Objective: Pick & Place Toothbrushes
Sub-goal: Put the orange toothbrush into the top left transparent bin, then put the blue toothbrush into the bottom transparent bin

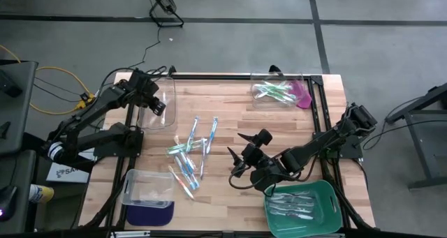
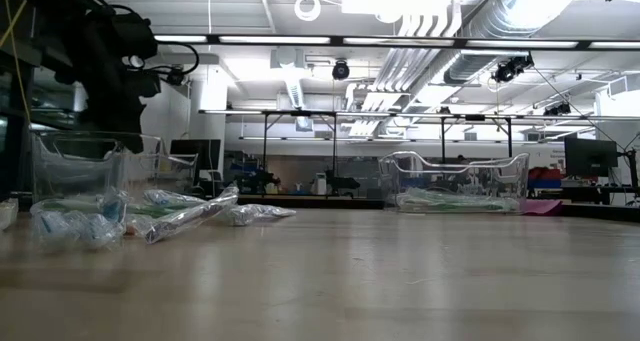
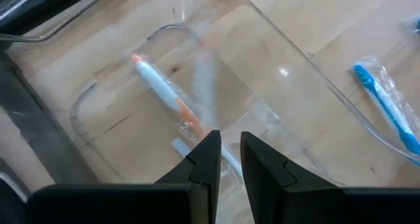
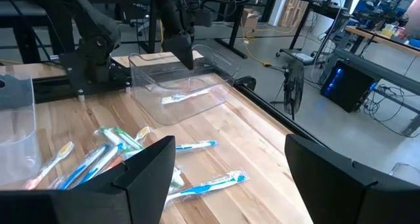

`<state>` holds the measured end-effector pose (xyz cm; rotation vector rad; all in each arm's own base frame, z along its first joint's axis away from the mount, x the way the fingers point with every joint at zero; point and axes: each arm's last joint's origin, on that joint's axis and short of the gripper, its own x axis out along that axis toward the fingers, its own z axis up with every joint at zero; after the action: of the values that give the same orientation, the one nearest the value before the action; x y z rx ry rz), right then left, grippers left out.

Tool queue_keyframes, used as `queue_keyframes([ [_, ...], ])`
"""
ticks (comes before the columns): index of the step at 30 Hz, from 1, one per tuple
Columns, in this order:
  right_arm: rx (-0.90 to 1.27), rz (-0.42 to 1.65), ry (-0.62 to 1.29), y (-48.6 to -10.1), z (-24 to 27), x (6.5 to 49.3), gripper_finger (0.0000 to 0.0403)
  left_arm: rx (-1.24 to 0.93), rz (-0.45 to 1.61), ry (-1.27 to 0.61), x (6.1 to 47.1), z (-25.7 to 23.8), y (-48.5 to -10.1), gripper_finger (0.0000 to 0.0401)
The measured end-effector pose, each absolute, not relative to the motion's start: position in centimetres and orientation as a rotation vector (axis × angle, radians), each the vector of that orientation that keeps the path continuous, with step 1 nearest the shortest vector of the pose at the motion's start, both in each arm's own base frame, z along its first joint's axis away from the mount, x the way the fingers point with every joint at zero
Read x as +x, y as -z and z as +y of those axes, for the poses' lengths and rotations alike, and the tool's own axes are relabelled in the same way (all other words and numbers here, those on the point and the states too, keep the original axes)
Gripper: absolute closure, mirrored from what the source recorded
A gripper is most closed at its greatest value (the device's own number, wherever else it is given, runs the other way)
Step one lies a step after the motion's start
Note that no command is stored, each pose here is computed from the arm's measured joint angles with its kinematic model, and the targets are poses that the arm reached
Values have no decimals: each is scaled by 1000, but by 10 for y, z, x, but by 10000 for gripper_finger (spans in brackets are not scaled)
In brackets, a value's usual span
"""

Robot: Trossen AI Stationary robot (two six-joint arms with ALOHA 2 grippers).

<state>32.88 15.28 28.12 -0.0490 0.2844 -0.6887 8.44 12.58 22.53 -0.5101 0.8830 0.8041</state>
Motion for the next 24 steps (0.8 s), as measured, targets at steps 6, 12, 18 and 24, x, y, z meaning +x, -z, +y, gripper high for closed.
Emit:
queue_keyframes([
  [6, -49, 285, 688, -281, 153, 329, 121, -482, 879, -798, 85, 127, -226, 343],
  [12, -49, 286, 686, -281, 153, 329, 121, -353, 808, -725, 90, 131, -233, 343],
  [18, -51, 318, 648, -279, 153, 329, 121, -210, 632, -571, 92, 124, -251, 343],
  [24, 8, 330, 648, -276, 150, 329, 121, -48, 459, -509, 87, 93, -276, 343],
])
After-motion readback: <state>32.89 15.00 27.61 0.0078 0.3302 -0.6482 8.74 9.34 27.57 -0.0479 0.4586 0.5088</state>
